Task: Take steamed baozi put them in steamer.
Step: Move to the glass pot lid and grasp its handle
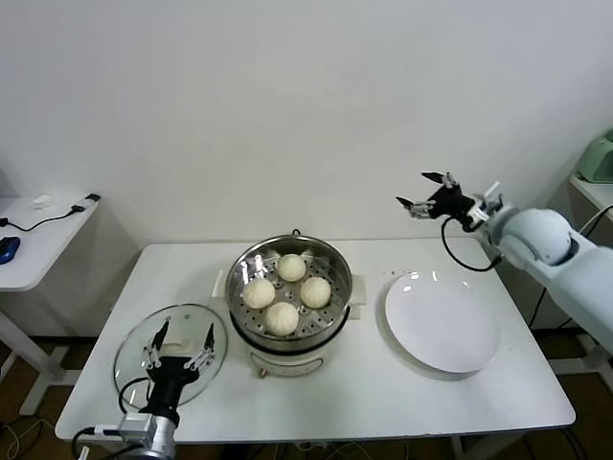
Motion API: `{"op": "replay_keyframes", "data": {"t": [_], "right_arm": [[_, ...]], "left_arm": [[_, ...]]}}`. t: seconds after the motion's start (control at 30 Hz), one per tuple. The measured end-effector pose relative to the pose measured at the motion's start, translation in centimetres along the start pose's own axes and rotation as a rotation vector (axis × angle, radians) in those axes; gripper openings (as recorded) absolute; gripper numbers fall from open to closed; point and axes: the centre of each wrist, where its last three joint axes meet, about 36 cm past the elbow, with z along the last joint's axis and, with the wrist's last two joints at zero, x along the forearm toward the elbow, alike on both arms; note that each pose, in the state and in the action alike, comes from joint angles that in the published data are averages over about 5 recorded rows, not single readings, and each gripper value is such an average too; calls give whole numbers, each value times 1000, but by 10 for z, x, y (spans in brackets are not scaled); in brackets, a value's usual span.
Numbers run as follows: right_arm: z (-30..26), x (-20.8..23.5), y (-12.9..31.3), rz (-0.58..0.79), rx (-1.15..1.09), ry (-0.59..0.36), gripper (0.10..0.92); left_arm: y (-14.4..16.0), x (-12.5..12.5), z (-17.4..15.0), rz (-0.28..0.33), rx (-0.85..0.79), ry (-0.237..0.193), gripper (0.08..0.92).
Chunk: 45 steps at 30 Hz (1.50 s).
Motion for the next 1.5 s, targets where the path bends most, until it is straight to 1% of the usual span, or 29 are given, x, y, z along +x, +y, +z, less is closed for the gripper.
{"op": "replay_keyframes", "data": {"t": [0.13,0.23,0.47,0.6,0.7,0.83,0.93,1.0,1.13,1.23,1.37,1.5], "right_arm": [[44,18,16,76,-78,-54,823],[85,33,38,131,-146,-73,823],[180,81,115,218,-301,-47,823],[216,109,158,259,-372,-26,823],[234,126,184,291,-410,-15,823],[247,138,210,332,-442,-19,823],[251,142,223,359,-459,-21,823],[252,144,230,371,-466,-19,823],[252,146,241,390,-477,-12,823],[251,147,247,399,-481,-3,823],[249,149,252,405,-484,8,823],[246,151,255,415,-487,14,823]], "left_arm": [[6,-3,6,-8,-21,4,823],[10,-4,9,-19,-35,7,823],[17,-4,19,-48,-69,6,823],[21,-5,24,-71,-107,-5,823],[24,-7,29,-96,-166,-23,823],[32,-9,42,-152,-323,-54,823],[40,-9,56,-188,-499,-73,823],[46,-8,65,-195,-628,-82,823],[57,-5,84,-183,-871,-92,823],[62,-4,97,-167,-1015,-89,823],[67,-5,111,-149,-1162,-78,823],[70,-6,123,-135,-1267,-66,823]]}}
